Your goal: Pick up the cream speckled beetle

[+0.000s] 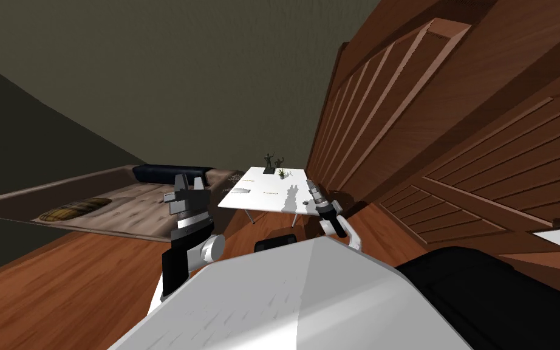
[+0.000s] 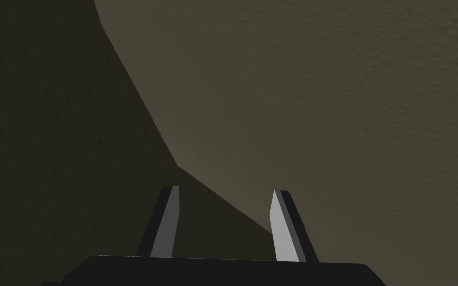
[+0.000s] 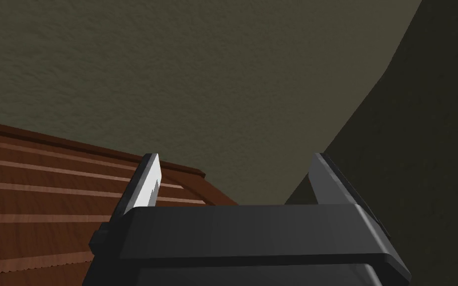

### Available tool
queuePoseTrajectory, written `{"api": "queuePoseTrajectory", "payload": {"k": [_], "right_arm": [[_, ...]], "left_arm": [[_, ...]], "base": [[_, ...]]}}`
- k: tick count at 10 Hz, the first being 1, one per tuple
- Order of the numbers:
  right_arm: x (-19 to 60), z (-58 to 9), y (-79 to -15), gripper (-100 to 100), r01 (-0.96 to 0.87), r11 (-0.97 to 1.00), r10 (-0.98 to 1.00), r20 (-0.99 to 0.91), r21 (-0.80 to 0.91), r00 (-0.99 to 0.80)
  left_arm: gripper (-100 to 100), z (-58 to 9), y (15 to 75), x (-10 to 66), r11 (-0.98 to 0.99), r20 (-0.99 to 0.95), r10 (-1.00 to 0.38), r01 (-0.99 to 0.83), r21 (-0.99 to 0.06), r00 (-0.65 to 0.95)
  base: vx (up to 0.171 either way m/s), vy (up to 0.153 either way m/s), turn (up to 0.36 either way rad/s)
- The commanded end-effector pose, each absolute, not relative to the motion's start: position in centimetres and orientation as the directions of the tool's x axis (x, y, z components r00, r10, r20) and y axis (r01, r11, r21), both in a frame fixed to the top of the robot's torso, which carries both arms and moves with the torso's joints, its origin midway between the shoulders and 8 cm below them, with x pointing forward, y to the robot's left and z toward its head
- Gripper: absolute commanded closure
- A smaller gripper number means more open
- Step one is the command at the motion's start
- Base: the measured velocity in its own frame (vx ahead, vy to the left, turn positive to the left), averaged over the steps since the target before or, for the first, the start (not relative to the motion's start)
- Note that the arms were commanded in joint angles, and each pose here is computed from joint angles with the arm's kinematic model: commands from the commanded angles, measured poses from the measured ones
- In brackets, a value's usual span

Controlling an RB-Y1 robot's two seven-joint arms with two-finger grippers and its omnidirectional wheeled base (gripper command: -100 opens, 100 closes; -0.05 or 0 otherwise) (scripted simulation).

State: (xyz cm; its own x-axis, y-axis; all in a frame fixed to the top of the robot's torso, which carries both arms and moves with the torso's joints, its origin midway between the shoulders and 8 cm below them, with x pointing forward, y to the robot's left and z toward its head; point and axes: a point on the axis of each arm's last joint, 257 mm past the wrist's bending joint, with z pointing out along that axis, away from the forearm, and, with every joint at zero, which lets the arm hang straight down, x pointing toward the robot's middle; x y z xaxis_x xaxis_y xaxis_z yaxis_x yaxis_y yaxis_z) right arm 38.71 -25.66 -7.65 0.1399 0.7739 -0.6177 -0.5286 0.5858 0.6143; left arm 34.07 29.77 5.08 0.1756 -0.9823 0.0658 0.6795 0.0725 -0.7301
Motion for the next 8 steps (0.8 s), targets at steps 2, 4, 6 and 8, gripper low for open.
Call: {"api": "queuePoseTrajectory", "payload": {"k": [2,4,6,8], "right_arm": [[39.8,-9.9,-26.3,-100,-0.496,0.649,0.711,-0.692,0.577,0.125],[40.8,-12.1,-27.0,-100,-0.467,0.719,0.623,-0.775,0.514,0.106],[41.3,-13.5,-27.5,-100,-0.451,0.753,0.573,-0.814,0.479,0.092],[41.7,-14.7,-28.0,-100,-0.438,0.784,0.520,-0.851,0.440,0.077]], "left_arm": [[0,5.1,29.8,34.1,0.073,0.066,-0.982,0.679,-0.730,0.176],[0,5.1,29.8,34.1,0.073,0.066,-0.982,0.679,-0.730,0.176],[0,5.1,29.8,34.1,0.073,0.066,-0.982,0.679,-0.730,0.176],[0,5.1,29.8,34.1,0.073,0.066,-0.982,0.679,-0.730,0.176]], "base": [[-0.002,0.057,0.079],[-0.006,0.076,0.183],[-0.003,0.064,0.061],[0.000,0.072,0.112]]}}
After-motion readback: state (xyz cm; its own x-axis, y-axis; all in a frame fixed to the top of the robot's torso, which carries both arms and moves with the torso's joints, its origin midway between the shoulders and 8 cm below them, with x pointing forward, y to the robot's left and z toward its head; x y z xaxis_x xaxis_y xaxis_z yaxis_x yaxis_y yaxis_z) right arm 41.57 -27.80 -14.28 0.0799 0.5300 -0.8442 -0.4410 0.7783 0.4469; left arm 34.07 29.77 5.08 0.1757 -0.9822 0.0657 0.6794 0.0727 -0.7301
